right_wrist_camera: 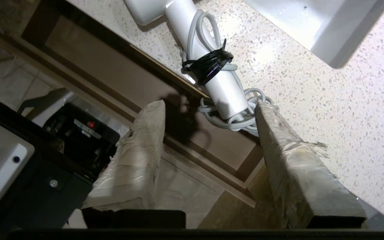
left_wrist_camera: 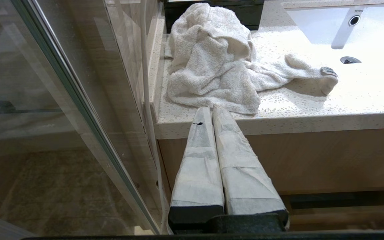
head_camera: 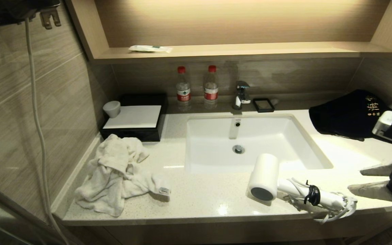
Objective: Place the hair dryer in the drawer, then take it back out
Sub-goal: Pick up the hairdryer
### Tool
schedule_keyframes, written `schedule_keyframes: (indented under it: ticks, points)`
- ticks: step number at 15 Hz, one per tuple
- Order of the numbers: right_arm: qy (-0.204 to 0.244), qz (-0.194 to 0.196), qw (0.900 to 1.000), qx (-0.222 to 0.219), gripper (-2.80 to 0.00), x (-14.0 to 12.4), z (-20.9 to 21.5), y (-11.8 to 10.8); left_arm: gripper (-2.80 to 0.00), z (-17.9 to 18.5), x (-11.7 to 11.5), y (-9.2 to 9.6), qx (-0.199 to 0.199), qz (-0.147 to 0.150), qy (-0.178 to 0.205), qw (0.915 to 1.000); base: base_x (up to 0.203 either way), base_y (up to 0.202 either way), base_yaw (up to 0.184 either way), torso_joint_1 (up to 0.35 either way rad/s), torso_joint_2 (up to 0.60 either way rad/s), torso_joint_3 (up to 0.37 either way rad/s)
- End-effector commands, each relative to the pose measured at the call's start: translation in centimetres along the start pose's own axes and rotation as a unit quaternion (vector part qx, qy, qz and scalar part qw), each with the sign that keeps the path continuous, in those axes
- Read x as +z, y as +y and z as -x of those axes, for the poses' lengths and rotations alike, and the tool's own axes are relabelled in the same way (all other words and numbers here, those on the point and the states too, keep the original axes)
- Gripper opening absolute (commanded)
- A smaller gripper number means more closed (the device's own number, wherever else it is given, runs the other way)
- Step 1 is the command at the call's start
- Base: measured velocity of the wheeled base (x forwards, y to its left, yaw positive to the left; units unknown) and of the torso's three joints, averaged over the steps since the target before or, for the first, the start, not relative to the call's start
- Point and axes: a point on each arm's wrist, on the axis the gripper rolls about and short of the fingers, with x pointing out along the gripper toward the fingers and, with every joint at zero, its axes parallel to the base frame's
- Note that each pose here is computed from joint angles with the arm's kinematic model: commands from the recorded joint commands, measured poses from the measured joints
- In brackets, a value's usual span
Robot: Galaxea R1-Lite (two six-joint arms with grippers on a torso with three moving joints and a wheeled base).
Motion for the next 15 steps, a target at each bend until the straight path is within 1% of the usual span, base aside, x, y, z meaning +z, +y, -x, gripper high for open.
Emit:
schedule_keyframes:
  ticks: [1, 2, 3, 4, 6, 7, 8, 11, 12, 13, 14, 15]
  points:
    - [0.026, 0.021, 0.999, 0.041, 0.0, -0.4, -2.3, -1.5, -2.8, 0.0, 0.0, 0.0, 0.0, 0.0, 0.001, 1.0, 0.0, 0.0, 0.0, 0.0, 0.0, 0.0]
    - [0.025, 0.034, 0.997, 0.062, 0.0, -0.9, -2.8, -2.3, -2.8, 0.0, 0.0, 0.0, 0.0, 0.0, 0.002, 1.0, 0.0, 0.0, 0.0, 0.0, 0.0, 0.0]
    - [0.035, 0.049, 0.995, 0.084, 0.0, -1.6, -3.6, -3.0, -2.8, 0.0, 0.0, 0.0, 0.0, 0.0, 0.001, 1.0, 0.0, 0.0, 0.0, 0.0, 0.0, 0.0]
    - [0.05, 0.049, 0.992, 0.103, 0.0, -2.1, -4.1, -3.3, -2.8, 0.0, 0.0, 0.0, 0.0, 0.0, 0.002, 1.0, 0.0, 0.0, 0.0, 0.0, 0.0, 0.0]
    - [0.077, 0.036, 0.987, 0.14, 0.0, -2.6, -4.8, -3.4, -2.8, 0.0, 0.0, 0.0, 0.0, 0.0, 0.001, 1.0, 0.0, 0.0, 0.0, 0.0, 0.0, 0.0]
    - [0.079, 0.031, 0.984, 0.155, 0.0, -2.7, -5.0, -3.3, -2.8, 0.0, 0.0, 0.0, 0.0, 0.0, 0.002, 1.0, 0.0, 0.0, 0.0, 0.0, 0.0, 0.0]
    - [0.082, 0.029, 0.983, 0.162, 0.0, -2.8, -5.1, -3.3, -2.8, 0.0, 0.0, 0.0, 0.0, 0.0, 0.001, 1.0, 0.0, 0.0, 0.0, 0.0, 0.0, 0.0]
    - [0.121, 0.029, 0.97, 0.207, 0.0, -2.9, -5.7, -3.4, -2.8, 0.0, 0.0, 0.0, 0.0, 0.0, 0.002, 1.0, 0.0, 0.0, 0.0, 0.0, 0.0, 0.0]
    - [0.133, 0.028, 0.968, 0.212, 0.0, -2.9, -6.2, -3.6, -2.8, 0.0, 0.0, 0.0, 0.0, 0.0, 0.002, 1.0, 0.0, 0.0, 0.0, 0.0, 0.0, 0.0]
    - [0.149, 0.037, 0.967, 0.203, 0.0, -2.7, -6.7, -3.7, -2.8, 0.0, 0.0, 0.0, 0.0, 0.0, 0.002, 1.0, 0.0, 0.0, 0.0, 0.0, 0.0, 0.0]
    - [0.166, 0.059, 0.967, 0.185, 0.0, -2.3, -7.5, -3.9, -2.8, 0.0, 0.0, 0.0, 0.0, 0.0, 0.002, 1.0, 0.0, 0.0, 0.0, 0.0, 0.0, 0.0]
    - [0.165, 0.076, 0.968, 0.171, 0.0, -1.8, -8.0, -4.2, -2.8, 0.0, 0.0, 0.0, 0.0, 0.0, 0.002, 1.0, 0.0, 0.0, 0.0, 0.0, 0.0, 0.0]
